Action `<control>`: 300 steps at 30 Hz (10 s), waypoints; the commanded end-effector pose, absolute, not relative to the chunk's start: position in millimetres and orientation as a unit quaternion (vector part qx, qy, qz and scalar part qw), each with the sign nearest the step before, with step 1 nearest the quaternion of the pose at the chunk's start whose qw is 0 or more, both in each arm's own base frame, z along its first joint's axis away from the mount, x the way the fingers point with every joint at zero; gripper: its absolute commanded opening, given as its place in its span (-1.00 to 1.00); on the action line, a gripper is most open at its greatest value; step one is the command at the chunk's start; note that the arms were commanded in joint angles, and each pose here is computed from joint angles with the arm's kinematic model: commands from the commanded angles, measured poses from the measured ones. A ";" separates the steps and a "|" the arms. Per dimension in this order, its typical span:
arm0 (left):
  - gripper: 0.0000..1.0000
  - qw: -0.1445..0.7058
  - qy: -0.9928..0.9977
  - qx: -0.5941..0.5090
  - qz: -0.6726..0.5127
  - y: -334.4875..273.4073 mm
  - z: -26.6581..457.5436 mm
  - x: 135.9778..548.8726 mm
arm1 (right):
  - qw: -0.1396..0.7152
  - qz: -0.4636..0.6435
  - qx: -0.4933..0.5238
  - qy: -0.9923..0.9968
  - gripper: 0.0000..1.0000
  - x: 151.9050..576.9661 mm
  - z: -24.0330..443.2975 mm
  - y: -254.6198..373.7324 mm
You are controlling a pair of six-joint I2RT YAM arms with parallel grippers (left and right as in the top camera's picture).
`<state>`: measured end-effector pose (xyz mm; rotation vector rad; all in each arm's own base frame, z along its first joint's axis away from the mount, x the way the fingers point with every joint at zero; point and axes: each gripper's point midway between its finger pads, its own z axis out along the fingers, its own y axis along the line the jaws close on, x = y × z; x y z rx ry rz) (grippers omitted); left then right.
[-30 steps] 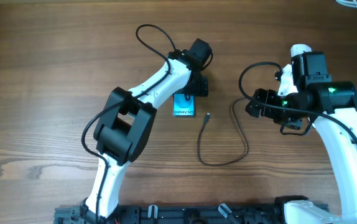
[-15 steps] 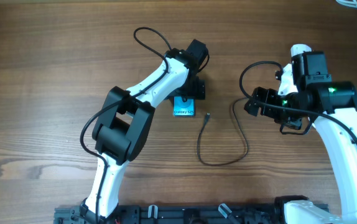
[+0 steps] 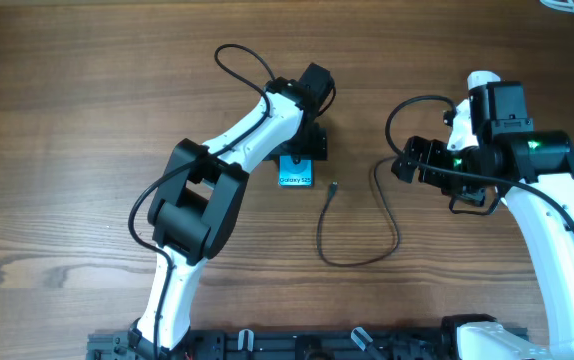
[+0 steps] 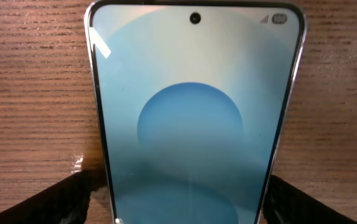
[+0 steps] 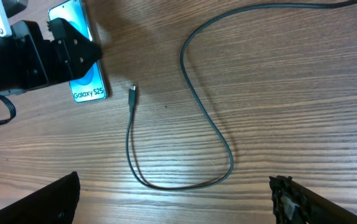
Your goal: Plug charger to phone and switch on socket
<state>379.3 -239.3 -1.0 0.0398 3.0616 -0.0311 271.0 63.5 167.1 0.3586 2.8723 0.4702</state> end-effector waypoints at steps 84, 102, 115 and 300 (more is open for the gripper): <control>0.45 -0.196 0.736 -0.186 -0.621 -221.2 293.3 370.7 | 0.195 0.185 0.113 0.957 1.00 318.0 180.9 69.1; 0.44 -0.209 0.725 -0.199 -0.625 -216.6 297.0 371.9 | 0.195 0.185 0.113 0.957 1.00 318.0 180.9 69.1; 0.45 -0.210 0.725 -0.199 -0.625 -216.7 297.0 371.8 | 0.195 0.185 0.113 0.957 0.99 318.1 181.0 69.1; 0.45 -0.170 0.768 -0.246 -0.567 -217.9 268.5 384.2 | 0.409 0.115 0.001 0.905 0.11 347.3 290.1 276.8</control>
